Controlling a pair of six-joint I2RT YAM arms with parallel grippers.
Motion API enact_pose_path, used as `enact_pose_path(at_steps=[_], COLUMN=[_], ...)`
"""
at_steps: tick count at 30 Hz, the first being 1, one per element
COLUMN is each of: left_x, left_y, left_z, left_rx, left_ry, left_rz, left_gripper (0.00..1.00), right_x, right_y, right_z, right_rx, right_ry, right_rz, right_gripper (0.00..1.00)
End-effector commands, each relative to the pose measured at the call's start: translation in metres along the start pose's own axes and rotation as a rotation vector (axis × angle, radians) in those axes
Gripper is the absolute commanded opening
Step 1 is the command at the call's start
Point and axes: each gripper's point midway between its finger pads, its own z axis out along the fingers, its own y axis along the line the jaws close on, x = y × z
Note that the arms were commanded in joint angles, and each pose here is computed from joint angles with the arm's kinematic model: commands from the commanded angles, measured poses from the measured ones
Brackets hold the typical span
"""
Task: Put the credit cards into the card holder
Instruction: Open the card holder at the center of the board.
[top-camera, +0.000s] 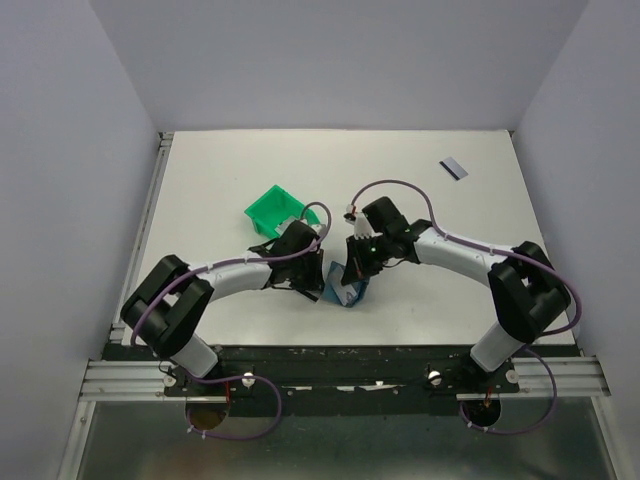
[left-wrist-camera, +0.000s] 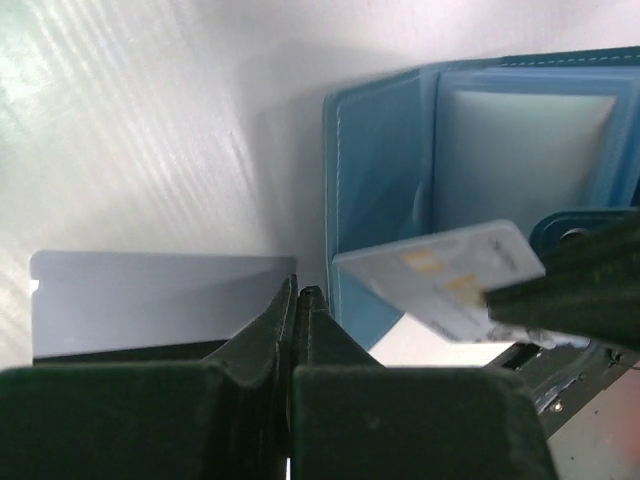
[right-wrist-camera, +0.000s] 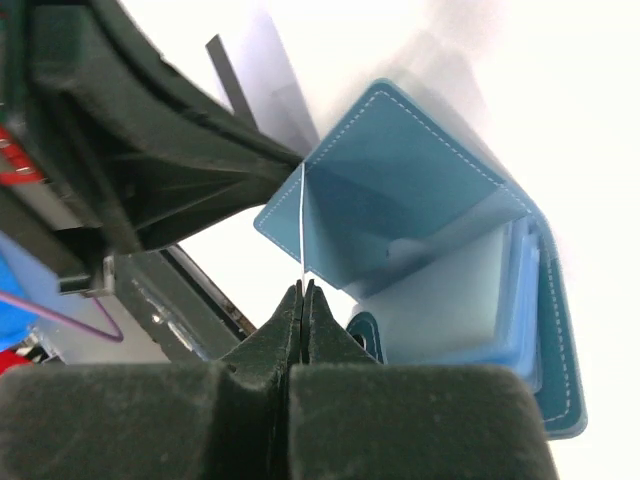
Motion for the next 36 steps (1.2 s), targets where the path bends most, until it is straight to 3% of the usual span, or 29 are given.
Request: enact_pose_path(at_steps=[1,6,10,16,36], left_x=[0.0,-0.015,-0.031,-0.031,-0.022], left_y=[0.011,0.012,-0.01,-0.028,-0.06], left_z=[-0.019,-0.044,-0.056,-0.046,-0.024], left_rx=[-0.074,-0.128,-0.04,0.043,0.005], left_ry=[-0.03,-0.114,-0.188,-0.142,-0.048], left_rz=[0.01,0.017,0.042,0.054,0.04], left_gripper=[0.0,0.0,0.0,0.0,0.0], right_x=[-0.006,-0.006,-0.007,-0.008,-0.008], right_y=[-0.016,-0.02,-0.02,-0.021,-0.036], right_z=[-0.001,-0.001,-0.002,-0.003,-0.005], right_rx=[0.1,0.119,0.117,0.126,0.186], right_ry=[-0.037,-0.057,-0.071,-0.1,-0.182], right_rz=[0.003,0.016,0.02,0.033,0.061], right_gripper=[0.0,0.0,0.0,0.0,0.0])
